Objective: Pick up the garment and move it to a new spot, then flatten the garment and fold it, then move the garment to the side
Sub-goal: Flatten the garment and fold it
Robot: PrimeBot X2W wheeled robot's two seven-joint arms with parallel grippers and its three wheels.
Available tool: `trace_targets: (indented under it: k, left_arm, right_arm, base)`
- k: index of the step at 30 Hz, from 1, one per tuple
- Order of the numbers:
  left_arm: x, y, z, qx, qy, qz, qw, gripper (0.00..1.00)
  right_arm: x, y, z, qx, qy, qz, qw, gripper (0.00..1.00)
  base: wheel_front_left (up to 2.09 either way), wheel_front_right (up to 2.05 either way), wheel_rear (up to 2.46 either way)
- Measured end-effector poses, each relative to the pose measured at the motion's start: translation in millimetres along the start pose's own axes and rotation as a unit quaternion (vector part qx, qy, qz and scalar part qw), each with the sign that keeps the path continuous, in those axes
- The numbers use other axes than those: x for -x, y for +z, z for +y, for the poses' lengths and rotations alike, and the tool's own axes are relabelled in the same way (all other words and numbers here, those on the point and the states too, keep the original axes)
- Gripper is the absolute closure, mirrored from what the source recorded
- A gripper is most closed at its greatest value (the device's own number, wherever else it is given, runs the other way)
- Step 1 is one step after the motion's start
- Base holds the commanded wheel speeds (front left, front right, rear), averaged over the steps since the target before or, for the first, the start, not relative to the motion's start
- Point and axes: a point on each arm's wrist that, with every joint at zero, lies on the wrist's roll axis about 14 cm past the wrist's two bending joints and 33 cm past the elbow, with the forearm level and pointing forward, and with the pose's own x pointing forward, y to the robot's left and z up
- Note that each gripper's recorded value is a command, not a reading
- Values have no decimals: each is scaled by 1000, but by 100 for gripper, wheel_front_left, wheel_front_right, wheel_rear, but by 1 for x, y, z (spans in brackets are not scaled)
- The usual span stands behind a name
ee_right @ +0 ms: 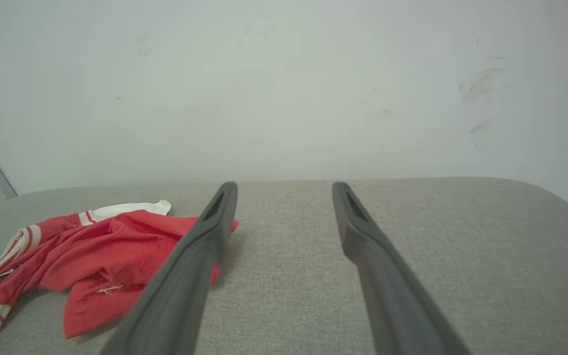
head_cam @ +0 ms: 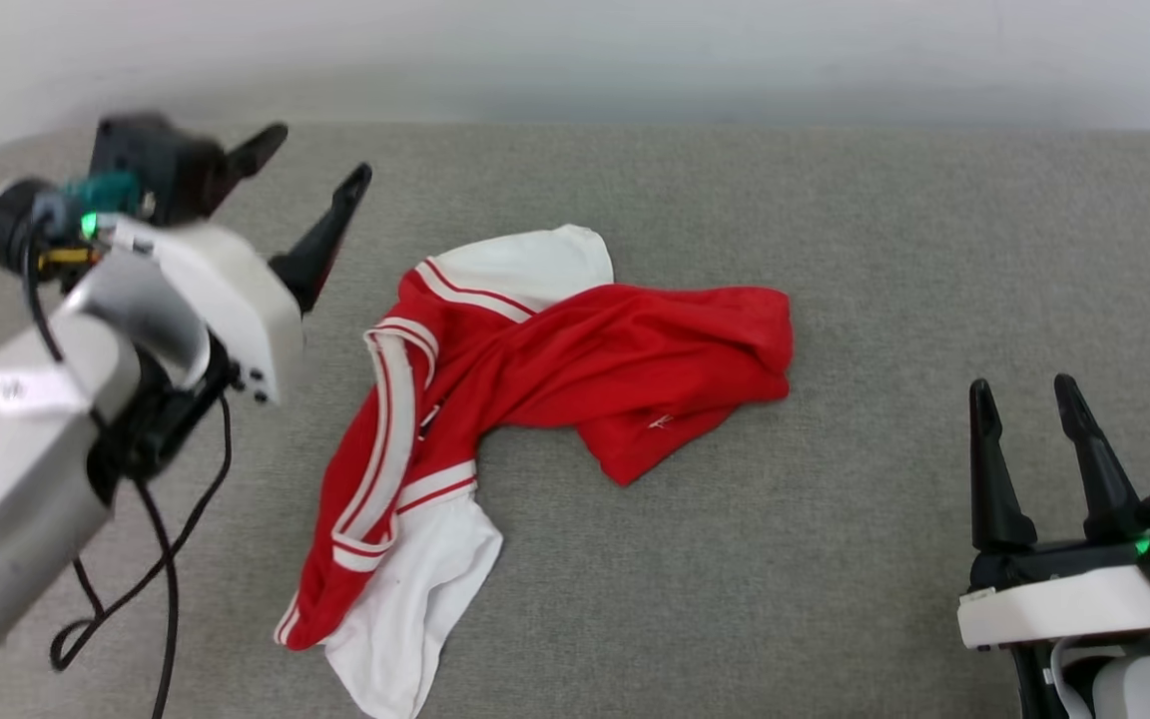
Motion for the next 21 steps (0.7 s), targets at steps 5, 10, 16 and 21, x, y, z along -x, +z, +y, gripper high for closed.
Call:
trace_targets:
  k: [5, 10, 16, 21]
  left_arm:
    - [-40, -11, -9, 1, -47, 69, 997, 0]
    - [-72, -45, -14, 1, -79, 177, 981, 0]
    - [-99, -95, -26, -12, -109, 306, 946, 0]
    - [-110, -137, -32, -25, -123, 390, 912, 0]
  right_arm:
    - [-7, -4, -9, 4, -11, 2, 1000, 0]
    - [-12, -12, -17, 7, -21, 10, 1000, 0]
    - [-16, -22, -32, 16, -40, 22, 999, 0]
    - [-18, -30, -44, 24, -53, 32, 998, 0]
  base:
    - [0, 0, 0]
    - [0, 0, 0]
    - [0, 0, 0]
    - [0, 0, 0]
